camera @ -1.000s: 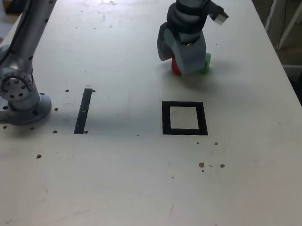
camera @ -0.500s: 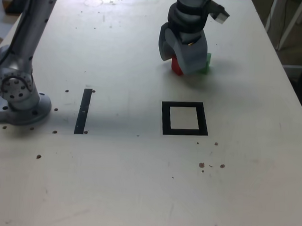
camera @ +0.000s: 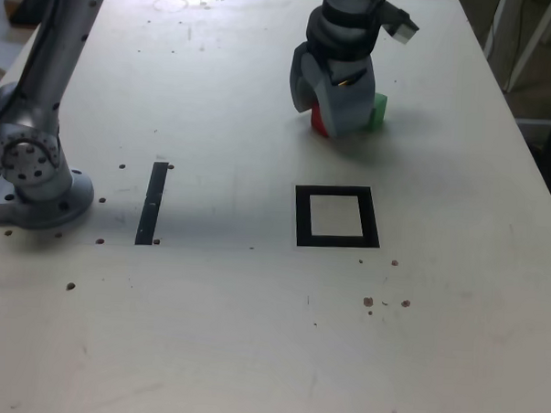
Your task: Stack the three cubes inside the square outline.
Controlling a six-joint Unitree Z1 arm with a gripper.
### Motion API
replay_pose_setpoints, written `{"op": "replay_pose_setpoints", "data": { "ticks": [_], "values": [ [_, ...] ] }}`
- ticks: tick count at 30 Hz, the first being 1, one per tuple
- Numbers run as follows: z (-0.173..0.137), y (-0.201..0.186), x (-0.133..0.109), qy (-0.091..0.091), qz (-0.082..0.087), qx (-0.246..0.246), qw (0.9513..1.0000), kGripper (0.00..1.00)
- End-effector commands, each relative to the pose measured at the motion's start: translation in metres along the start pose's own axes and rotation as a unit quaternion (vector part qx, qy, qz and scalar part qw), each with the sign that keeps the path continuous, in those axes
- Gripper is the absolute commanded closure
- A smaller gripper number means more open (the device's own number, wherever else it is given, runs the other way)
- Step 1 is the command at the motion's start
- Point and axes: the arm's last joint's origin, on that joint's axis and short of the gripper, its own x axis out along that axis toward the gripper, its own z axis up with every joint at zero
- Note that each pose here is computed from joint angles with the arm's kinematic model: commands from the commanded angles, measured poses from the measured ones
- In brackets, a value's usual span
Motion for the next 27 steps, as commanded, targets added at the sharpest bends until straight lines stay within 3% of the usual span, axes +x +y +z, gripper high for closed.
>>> {"op": "replay_pose_setpoints", "data": {
  "ticks": [1,13,23,27],
  "values": [
    [-0.001,0.000,0.000,-0.002,0.000,-0.003,1.0000,0.60],
    [-0.005,0.001,-0.009,-0.024,-0.009,-0.006,0.9997,0.70],
    [-0.018,-0.013,-0.048,-0.028,-0.010,-0.033,0.9990,0.70],
    [-0.013,-0.031,-0.059,-0.049,-0.016,-0.048,0.9975,0.70]
  ]
}}
